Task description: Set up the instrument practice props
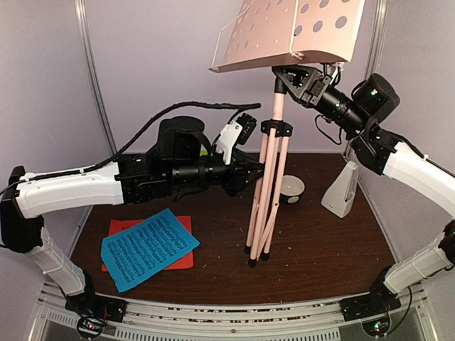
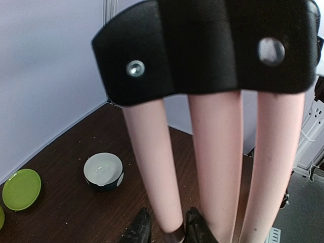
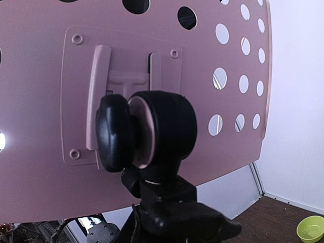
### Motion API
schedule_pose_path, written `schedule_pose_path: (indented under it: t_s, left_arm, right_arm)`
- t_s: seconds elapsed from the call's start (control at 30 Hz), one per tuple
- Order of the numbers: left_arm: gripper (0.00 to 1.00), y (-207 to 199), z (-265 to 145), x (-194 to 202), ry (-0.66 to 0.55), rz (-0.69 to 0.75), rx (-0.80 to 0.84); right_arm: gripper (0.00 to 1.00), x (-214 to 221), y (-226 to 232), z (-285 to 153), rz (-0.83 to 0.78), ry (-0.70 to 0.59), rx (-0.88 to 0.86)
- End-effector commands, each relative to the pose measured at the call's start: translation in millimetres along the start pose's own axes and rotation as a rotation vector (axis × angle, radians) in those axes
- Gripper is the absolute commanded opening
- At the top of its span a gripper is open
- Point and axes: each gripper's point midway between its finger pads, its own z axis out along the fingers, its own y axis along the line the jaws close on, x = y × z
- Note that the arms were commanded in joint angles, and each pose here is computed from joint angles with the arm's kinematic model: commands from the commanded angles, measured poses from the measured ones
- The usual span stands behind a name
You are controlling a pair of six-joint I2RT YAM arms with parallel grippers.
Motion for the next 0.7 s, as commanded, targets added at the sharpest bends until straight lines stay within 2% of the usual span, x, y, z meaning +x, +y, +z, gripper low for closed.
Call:
schedule_pose_path:
  t_s: [0.0,0.1,0.2,0.37,0.67]
  left_arm:
    - [0.24,10,4,-13,-0.043,-0.018,-0.044]
    - [0.19,15,4,-10,-0.045,-0.050,-0.056]
    - [0.12,13,4,-11,-0.046,-0.007,-0.043]
    - [0.00,12,0,-11,-0.026,0.181,-0.039]
    - [0.00,23,-2,11,0.039,0.557,-0.087]
  right_arm:
    - [0.00,-91,98,-36,-0.071,-0.300,-0.222]
    - [0.00,-90,99,-39,-0.073,-0.300,-0.217]
    - [0.00,-87,97,-42,-0.069,-0.294,-0.204]
    - [0.00,-82,92,-42,-0.035,-0.264,-0.176]
    - [0.00,-74,86,-40,0.038,-0.207,-0.146]
